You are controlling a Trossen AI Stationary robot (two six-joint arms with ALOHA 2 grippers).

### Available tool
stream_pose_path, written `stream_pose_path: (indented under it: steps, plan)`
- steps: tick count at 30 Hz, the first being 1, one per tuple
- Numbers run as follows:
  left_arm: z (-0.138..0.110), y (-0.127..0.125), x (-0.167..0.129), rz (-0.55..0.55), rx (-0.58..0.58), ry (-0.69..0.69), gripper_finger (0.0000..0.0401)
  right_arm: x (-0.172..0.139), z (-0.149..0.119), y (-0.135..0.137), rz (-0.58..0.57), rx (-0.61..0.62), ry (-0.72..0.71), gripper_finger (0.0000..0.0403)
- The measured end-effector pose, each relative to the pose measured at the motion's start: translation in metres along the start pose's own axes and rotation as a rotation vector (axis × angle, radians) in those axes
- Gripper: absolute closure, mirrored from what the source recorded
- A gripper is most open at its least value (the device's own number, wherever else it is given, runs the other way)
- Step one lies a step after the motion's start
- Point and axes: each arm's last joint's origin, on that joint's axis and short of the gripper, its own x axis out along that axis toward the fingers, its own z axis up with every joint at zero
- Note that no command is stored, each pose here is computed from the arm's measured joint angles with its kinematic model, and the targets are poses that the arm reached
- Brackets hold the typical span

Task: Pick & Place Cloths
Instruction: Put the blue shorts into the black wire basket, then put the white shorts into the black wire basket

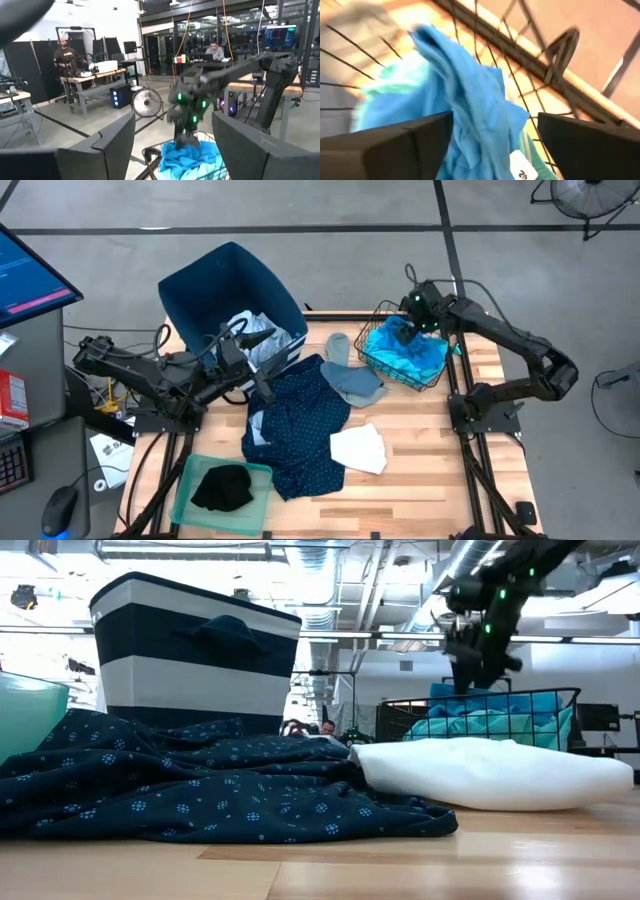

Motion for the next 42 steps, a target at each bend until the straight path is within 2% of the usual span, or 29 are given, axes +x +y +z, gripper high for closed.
stream_pose_path:
  steps: [4, 9, 13, 19, 22, 29, 36, 42]
  plan:
    - [-0.005, -0.002, 0.0, -0.047, -0.014, 0.03, 0.015, -0.037, 0.014, -0.002, 0.027, 0.0, -0.058, 0.0088]
    - [-0.025, -0.026, 0.007, -0.222, 0.016, 0.09, 0.0152, -0.09, 0.02, 0.001, 0.091, -0.013, -0.152, 0.0082]
    - [-0.056, -0.057, 0.02, -0.326, 0.054, 0.17, 0.0152, -0.128, 0.015, 0.004, 0.135, 0.006, -0.242, 0.0085]
    - [-0.118, -0.095, 0.05, -0.414, 0.017, 0.336, 0.0145, -0.167, -0.004, 0.01, 0.227, 0.023, -0.343, 0.0085]
    - [-0.148, -0.11, 0.065, -0.442, 0.005, 0.384, 0.0142, -0.178, -0.014, 0.013, 0.267, 0.03, -0.356, 0.0085]
    - [-0.202, -0.13, 0.098, -0.499, -0.066, 0.355, 0.0141, -0.185, -0.028, 0.018, 0.314, 0.022, -0.302, 0.0085]
    - [-0.245, -0.133, 0.114, -0.513, -0.06, 0.391, 0.0141, -0.185, -0.033, 0.024, 0.339, 0.006, -0.269, 0.0085]
    - [-0.277, -0.147, 0.118, -0.527, -0.06, 0.432, 0.0141, -0.186, -0.033, 0.026, 0.348, -0.003, -0.271, 0.0085]
